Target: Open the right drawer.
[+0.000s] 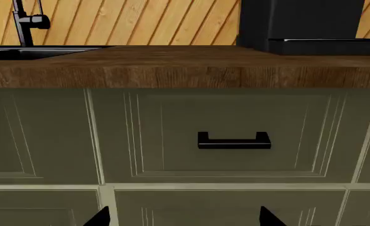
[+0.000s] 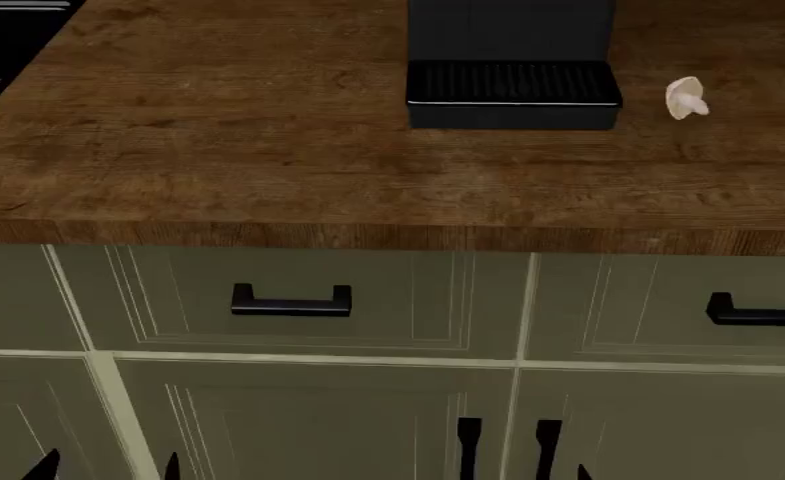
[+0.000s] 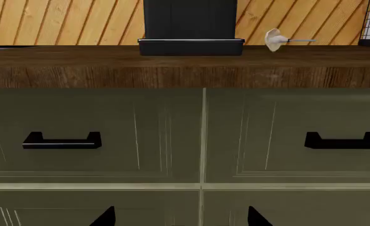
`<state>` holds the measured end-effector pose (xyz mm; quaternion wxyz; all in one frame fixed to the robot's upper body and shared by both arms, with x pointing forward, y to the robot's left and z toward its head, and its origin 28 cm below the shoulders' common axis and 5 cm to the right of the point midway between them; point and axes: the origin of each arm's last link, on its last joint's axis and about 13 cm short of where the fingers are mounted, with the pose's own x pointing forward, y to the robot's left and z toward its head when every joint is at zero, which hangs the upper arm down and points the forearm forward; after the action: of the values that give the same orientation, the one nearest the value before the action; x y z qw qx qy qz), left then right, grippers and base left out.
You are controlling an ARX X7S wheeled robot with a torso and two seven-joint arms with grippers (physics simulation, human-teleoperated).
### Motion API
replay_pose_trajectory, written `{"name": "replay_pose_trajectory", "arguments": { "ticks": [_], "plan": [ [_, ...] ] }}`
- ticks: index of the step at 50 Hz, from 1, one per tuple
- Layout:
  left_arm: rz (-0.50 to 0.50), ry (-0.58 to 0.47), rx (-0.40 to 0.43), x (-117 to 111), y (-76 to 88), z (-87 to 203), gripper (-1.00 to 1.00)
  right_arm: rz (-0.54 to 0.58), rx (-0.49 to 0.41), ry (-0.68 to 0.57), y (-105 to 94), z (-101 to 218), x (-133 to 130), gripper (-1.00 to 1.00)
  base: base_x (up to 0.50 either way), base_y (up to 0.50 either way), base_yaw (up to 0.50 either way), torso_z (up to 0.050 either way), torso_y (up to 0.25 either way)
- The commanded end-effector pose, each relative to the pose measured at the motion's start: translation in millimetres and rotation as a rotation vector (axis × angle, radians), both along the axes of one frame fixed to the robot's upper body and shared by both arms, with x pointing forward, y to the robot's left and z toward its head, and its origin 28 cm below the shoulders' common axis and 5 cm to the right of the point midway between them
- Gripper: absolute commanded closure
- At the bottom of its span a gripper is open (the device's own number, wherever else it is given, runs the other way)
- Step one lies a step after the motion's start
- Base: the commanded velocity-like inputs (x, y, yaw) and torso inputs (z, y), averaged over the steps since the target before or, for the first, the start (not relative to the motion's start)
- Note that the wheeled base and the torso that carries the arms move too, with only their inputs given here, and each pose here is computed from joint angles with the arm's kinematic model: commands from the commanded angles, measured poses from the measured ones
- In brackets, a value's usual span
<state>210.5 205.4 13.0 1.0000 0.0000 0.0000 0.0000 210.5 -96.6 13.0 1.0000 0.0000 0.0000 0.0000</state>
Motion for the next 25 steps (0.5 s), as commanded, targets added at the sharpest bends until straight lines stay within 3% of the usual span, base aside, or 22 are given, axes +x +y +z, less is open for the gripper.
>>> {"name": "replay_pose_trajectory", "arguments": {
  "ticks": [1, 3, 15, 25],
  "plan": [
    [-0.005, 0.0, 0.0, 1.0, 0.2, -0.7, -1.0, 0.0, -0.009, 0.0, 0.1, 0.0, 0.0, -1.0, 0.0, 0.0, 0.0, 0.0, 0.0],
    [0.014, 0.033, 0.049, 1.3, 0.2, -3.7, -1.0, -0.002, -0.003, -0.003, 0.2, 1.0, -0.3, -1.0, 0.0, 0.0, 0.0, 0.0, 0.0],
    [-0.012, 0.049, -0.029, -1.5, 1.2, -0.4, -1.0, -0.012, -0.006, -0.003, -0.1, 1.5, -0.3, -1.0, 0.0, 0.0, 0.0, 0.0, 0.0],
    [-0.027, 0.037, -0.004, -2.9, -0.9, 0.7, -1.0, -0.005, -0.008, -0.013, 0.2, 1.7, -0.9, -1.0, 0.0, 0.0, 0.0, 0.0, 0.0]
  ]
}}
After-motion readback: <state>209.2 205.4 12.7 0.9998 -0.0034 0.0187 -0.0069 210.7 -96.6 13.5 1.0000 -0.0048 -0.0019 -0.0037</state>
